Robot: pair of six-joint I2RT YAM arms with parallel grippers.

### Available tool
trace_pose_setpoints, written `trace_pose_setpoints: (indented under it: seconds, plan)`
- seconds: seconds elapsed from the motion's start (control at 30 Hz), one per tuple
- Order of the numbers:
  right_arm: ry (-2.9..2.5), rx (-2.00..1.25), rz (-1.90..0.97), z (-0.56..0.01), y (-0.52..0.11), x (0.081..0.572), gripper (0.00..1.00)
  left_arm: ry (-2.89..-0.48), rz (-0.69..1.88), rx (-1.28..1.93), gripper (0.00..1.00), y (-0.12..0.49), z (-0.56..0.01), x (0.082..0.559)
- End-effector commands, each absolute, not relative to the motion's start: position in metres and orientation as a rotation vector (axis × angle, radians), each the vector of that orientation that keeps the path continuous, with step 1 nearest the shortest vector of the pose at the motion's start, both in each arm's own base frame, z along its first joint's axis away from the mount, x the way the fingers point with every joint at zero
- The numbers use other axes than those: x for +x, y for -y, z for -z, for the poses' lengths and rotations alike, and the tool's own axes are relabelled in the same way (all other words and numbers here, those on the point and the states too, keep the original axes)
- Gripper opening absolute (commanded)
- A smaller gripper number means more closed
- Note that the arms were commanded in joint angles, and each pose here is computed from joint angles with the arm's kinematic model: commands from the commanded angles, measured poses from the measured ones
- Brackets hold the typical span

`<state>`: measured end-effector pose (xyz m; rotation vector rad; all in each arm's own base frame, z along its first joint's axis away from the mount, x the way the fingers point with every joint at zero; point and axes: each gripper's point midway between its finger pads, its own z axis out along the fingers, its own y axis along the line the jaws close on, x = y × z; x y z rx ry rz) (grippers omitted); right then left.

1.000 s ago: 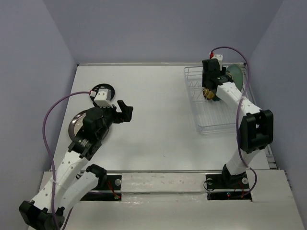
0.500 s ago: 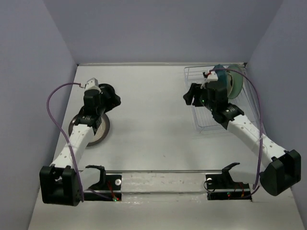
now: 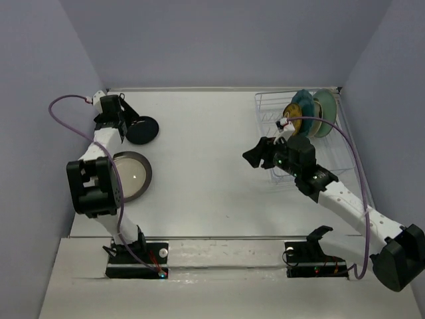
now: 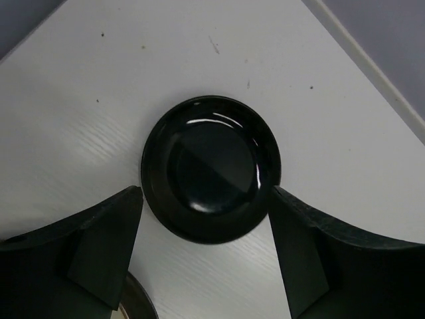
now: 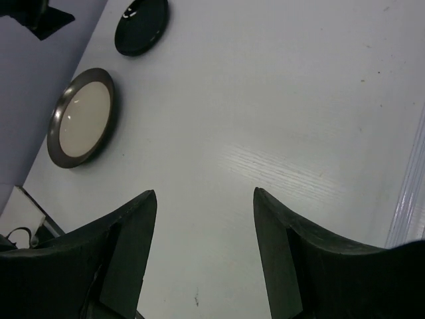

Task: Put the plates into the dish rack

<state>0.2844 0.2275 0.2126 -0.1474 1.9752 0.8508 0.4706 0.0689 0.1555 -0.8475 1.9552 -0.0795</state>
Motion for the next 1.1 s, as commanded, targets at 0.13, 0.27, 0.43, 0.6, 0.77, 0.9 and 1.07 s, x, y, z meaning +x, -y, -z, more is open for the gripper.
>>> trace_pose_setpoints:
  seconds: [0.13, 0.27, 0.43, 0.6, 0.77, 0.9, 1.07]
  plan:
    - [-1.862, -0.177, -0.904, -0.242, -0.231, 0.278, 0.66, -2.102, -0.007, -0.865, 0.81, -0.108, -0.110, 0.494]
    - [-1.865, -0.192, -0.902, -0.244, -0.235, 0.282, 0.66, -2.168, 0.050, -0.866, 0.76, -0.109, -0.082, 0.498]
    - [-1.874, -0.190, -0.903, -0.245, -0.239, 0.289, 0.66, -2.221, 0.068, -0.864, 0.70, -0.106, -0.054, 0.502]
    - [-1.875, -0.183, -0.916, -0.247, -0.241, 0.290, 0.66, -2.232, 0.151, -0.884, 0.58, -0.097, -0.033, 0.509]
    - [-1.885, -0.187, -0.949, -0.251, -0.247, 0.291, 0.66, -2.169, 0.268, -0.890, 0.13, -0.087, -0.034, 0.522]
    - [-1.893, -0.214, -0.991, -0.254, -0.257, 0.292, 0.66, -2.071, 0.346, -0.863, 0.06, -0.082, -0.070, 0.530]
    - [-1.894, -0.286, -1.048, -0.261, -0.276, 0.299, 0.69, -1.861, 0.541, -0.755, 0.06, -0.055, -0.165, 0.526]
